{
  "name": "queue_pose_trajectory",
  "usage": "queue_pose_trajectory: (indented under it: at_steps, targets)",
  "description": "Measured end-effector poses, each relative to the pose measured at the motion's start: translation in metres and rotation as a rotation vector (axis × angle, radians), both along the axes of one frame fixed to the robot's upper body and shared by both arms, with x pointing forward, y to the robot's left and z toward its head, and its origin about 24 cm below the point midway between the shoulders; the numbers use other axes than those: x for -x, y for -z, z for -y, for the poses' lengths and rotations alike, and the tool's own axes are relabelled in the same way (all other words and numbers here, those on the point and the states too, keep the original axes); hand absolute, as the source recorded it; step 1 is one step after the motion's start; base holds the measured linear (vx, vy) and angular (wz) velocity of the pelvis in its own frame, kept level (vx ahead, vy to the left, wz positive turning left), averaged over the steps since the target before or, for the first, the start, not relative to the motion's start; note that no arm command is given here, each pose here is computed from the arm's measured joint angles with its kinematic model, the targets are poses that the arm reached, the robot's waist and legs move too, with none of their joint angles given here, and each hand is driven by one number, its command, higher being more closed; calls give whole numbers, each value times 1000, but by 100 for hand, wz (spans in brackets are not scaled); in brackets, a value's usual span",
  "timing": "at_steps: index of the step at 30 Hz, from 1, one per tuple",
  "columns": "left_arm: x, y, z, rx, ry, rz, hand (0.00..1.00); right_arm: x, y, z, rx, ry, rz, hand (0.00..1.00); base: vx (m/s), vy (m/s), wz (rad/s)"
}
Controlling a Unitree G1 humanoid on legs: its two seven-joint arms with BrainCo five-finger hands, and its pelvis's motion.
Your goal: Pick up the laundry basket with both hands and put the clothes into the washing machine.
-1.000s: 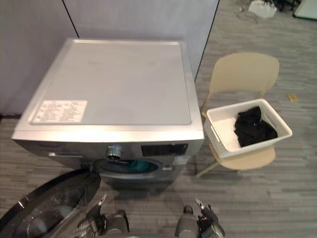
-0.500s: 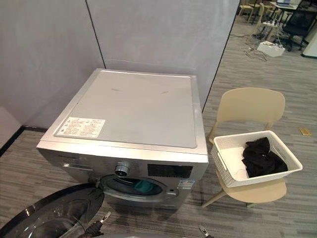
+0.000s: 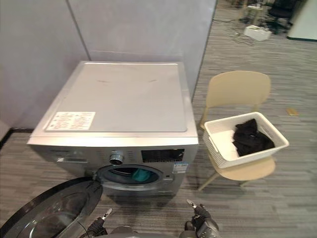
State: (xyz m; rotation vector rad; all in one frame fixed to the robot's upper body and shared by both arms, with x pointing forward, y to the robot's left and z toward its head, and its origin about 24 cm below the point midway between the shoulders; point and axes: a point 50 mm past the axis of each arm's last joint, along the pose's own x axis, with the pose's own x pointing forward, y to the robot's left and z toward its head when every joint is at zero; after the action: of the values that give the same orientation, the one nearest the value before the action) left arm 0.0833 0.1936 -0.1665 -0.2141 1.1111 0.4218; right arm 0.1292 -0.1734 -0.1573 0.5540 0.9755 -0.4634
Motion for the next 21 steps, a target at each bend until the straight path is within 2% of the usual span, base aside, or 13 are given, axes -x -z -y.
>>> queue_pose_trajectory:
  at_steps: [3,6,10,11,13,16,18,21]
  targets:
    - [-14,-2,6,-22,119,13,0,2,-3,0,22,-41,35,0,52,1,-96]
    - [-52,-11,21,-26,223,95,0,-6,-8,2,43,-48,83,0,66,-12,-109]
    - [-76,-19,40,-4,231,163,0,0,-7,18,89,-42,64,0,14,-76,-76]
    - [-77,-20,38,-12,238,166,0,13,-3,22,90,-25,19,0,81,-131,7]
    - [-71,-17,33,-27,263,145,0,26,3,27,91,8,-36,0,65,-224,19]
    - [-44,-9,11,-72,272,57,0,43,7,42,110,22,-127,0,33,-320,-30]
    - [-33,-5,9,-67,265,15,0,49,7,55,119,57,-166,0,12,-381,-65]
    - [-13,-1,0,-59,179,-32,0,68,12,55,91,78,-245,0,-20,-315,-48]
